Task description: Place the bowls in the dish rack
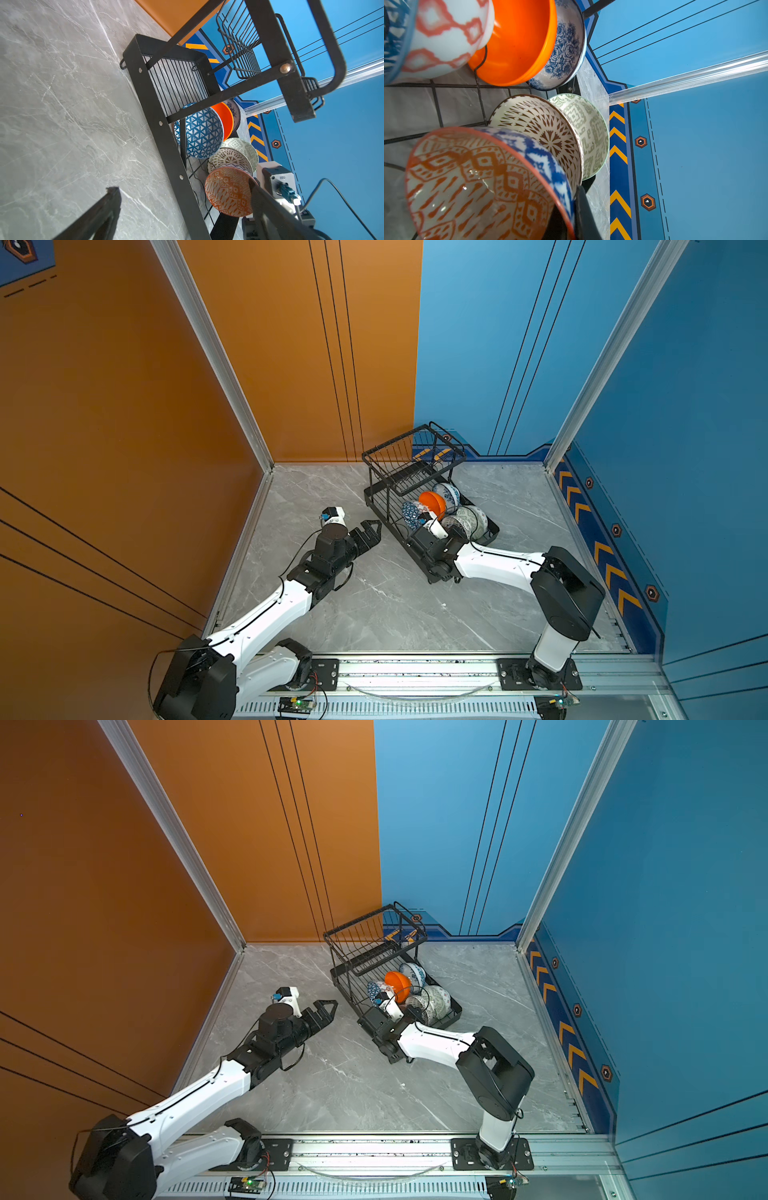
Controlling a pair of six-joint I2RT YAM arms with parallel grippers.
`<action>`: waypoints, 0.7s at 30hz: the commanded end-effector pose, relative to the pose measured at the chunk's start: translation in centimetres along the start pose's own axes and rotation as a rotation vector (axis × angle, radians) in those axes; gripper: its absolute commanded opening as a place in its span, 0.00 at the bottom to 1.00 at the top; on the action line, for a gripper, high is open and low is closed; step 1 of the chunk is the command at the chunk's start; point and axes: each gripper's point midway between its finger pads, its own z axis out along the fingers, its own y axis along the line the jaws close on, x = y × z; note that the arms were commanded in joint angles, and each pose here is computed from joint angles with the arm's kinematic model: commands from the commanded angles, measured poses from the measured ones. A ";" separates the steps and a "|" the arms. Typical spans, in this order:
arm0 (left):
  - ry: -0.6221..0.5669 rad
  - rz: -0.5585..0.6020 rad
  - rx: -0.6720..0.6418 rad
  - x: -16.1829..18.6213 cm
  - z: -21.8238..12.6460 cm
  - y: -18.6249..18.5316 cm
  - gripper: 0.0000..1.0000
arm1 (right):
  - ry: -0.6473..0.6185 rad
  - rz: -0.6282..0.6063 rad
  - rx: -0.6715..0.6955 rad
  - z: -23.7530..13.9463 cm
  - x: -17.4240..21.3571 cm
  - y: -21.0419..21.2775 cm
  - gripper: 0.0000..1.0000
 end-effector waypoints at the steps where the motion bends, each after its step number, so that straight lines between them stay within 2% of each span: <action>1: 0.015 -0.004 0.009 0.2 0.4 0.4 0.98 | -0.023 0.024 0.081 0.1 -1.3 -1.4 0.00; 21: 0.019 -0.010 -0.001 -0.4 1.2 0.9 0.98 | -0.038 -0.044 0.148 0.9 -1.6 0.2 0.00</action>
